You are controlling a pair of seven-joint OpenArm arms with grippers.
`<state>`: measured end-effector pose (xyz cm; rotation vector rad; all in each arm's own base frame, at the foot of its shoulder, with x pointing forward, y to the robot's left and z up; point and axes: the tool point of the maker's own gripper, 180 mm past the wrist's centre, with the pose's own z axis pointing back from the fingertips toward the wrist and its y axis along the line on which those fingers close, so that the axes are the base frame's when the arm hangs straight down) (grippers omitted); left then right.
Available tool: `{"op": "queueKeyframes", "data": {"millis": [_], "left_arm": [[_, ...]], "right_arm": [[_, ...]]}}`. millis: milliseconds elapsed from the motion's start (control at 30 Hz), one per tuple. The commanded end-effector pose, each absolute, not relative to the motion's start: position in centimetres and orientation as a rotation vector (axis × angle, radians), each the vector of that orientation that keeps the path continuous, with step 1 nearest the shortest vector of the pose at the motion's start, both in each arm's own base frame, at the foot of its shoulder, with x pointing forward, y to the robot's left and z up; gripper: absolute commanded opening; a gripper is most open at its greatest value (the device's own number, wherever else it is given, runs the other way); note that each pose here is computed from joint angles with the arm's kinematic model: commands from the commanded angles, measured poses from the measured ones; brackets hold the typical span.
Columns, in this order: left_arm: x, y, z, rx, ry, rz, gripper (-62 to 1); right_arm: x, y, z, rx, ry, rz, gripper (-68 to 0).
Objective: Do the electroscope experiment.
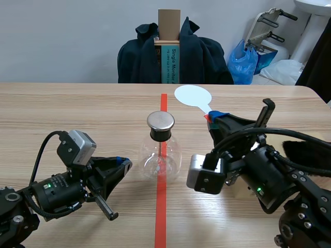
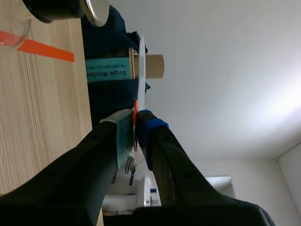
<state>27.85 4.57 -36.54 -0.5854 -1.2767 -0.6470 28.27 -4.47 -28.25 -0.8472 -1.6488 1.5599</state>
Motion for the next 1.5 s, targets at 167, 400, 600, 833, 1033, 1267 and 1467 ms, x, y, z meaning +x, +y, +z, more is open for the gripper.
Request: {"op": "queueKeyframes", "data": {"millis": [167,400,600,833,1033,1267,1467], "left_arm": [[28.4,4.3,-35.5,-0.599,-1.317,-0.632,-57.7],[28.4,4.3,-35.5,-0.599,-1.317,-0.632,-57.7],[28.4,4.3,-35.5,-0.599,-1.317,-0.632,-57.7],[28.4,4.3,-35.5,-0.599,-1.317,-0.632,-57.7],[28.4,4.3,-35.5,-0.599,-1.316,-0.632,-57.7],[28.4,4.3,-35.5,-0.599,-1.316,-0.632,-57.7],[28.4,4.3,-35.5,-0.599,-1.316,-0.632,-57.8]], "right_arm": [[27.9,-3.5,-27.4,-0.836,-1.721,1.625,-66.9],[26.8,-2.2,-27.4,-0.775,-1.781,1.691,-66.9],[26.2,-1.6,-27.4,-0.738,-1.814,1.725,-66.9],[25.7,-1.2,-27.5,-0.713,-1.832,1.75,-66.9],[25.4,-0.9,-27.7,-0.689,-1.836,1.776,-66.9],[25.3,-0.8,-27.9,-0.683,-1.83,1.792,-66.9],[25.6,-1.1,-27.9,-0.703,-1.814,1.776,-66.9]]}}
